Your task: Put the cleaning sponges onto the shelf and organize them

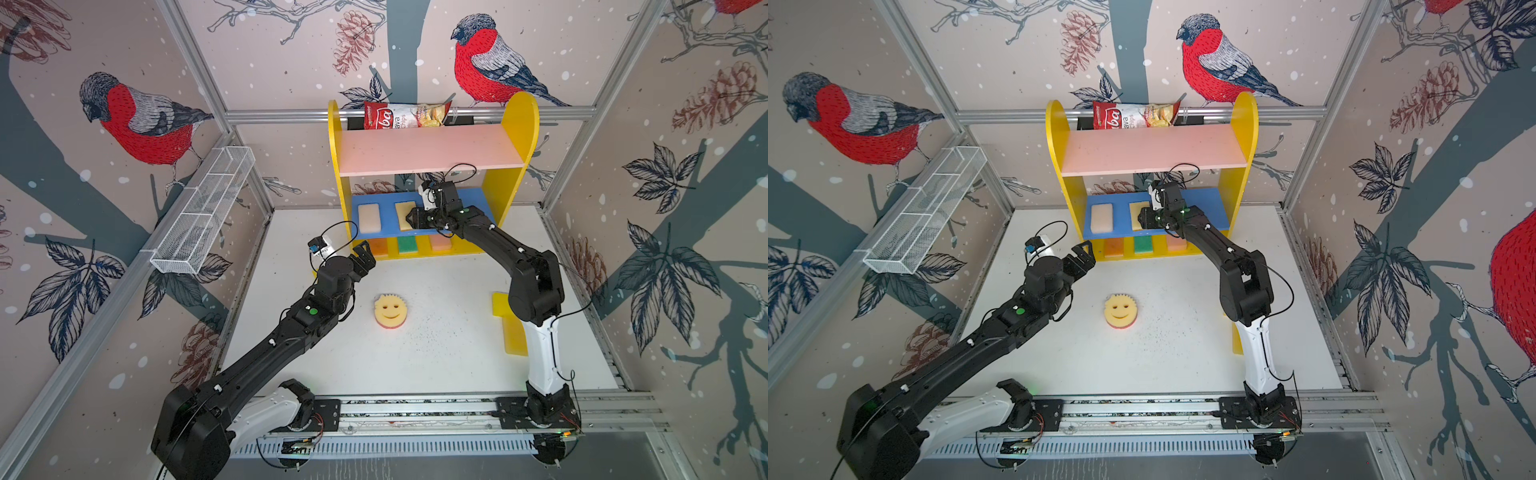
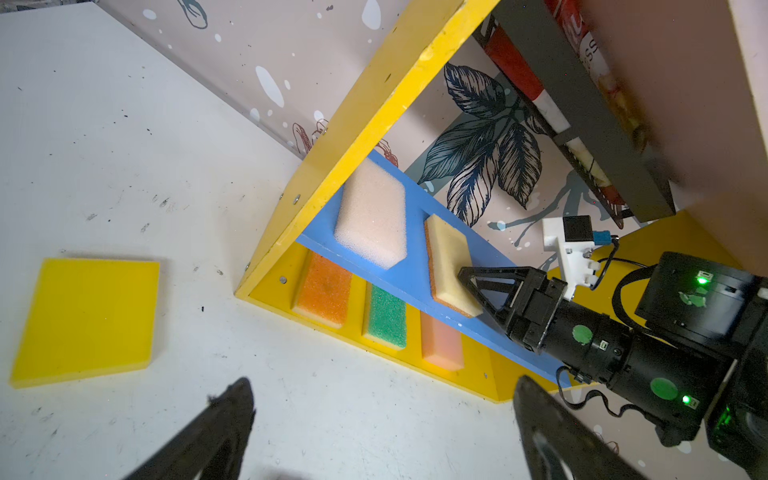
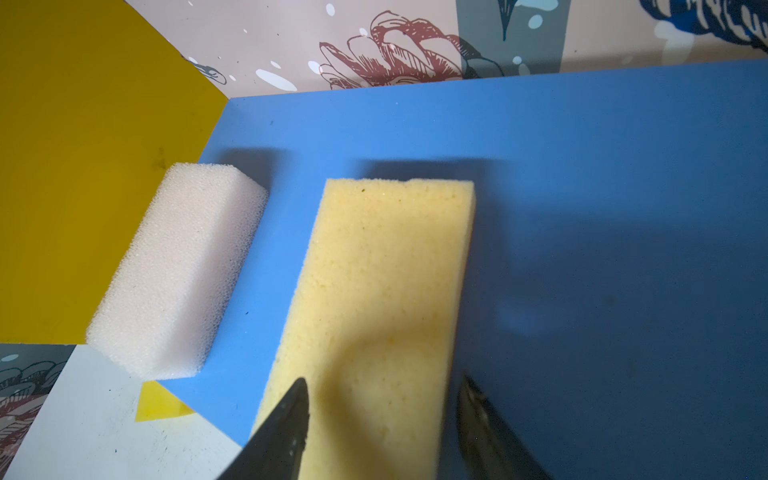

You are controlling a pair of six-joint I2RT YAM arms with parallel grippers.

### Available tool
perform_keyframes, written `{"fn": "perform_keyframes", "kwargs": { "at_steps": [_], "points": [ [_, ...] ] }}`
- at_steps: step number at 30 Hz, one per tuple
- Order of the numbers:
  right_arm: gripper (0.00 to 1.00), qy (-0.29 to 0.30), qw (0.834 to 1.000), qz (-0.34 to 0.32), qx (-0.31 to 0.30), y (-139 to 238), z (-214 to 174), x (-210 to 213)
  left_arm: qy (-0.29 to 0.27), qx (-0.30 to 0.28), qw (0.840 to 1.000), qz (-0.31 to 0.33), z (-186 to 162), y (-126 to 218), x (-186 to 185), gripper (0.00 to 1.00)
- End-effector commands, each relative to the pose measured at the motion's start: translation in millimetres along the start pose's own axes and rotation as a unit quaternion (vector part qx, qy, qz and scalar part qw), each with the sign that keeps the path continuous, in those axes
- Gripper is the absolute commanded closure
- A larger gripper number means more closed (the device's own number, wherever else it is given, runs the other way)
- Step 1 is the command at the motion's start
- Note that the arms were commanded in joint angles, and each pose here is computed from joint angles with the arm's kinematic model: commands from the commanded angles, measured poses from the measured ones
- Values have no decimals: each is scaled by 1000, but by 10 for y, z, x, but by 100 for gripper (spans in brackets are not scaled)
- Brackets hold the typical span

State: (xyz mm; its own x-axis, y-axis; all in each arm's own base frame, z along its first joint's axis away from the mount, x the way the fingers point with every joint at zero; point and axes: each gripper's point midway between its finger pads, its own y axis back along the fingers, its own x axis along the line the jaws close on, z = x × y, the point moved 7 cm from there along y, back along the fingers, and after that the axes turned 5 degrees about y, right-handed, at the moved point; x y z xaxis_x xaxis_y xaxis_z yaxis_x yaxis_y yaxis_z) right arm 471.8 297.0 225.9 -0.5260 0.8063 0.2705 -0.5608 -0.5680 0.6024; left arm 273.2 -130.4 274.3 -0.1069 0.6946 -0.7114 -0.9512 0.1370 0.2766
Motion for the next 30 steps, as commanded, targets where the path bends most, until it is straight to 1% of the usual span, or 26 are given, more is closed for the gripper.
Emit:
{"fn": "perform_keyframes", "kwargs": {
  "at_steps": [1, 12, 21, 23, 30],
  "points": [
    [43, -3, 1000, 5, -3, -1, 7, 26, 4, -8, 1000, -5, 30, 4, -15, 4],
    [42, 1, 1000, 12, -2, 5, -9, 101, 6, -9, 1000, -7, 39, 14, -24, 4],
    [42, 1, 1000, 1, -9, 28, 32, 51, 7, -9, 1000, -8, 46, 29, -23, 4],
    [46, -3, 1000, 0, -10, 33, 49, 17, 7, -11, 1000, -8, 54, 34, -24, 4],
    [50, -7, 1000, 1, -8, 11, 60, -16, 6, -11, 1000, -9, 63, 33, -38, 4]
  ]
}}
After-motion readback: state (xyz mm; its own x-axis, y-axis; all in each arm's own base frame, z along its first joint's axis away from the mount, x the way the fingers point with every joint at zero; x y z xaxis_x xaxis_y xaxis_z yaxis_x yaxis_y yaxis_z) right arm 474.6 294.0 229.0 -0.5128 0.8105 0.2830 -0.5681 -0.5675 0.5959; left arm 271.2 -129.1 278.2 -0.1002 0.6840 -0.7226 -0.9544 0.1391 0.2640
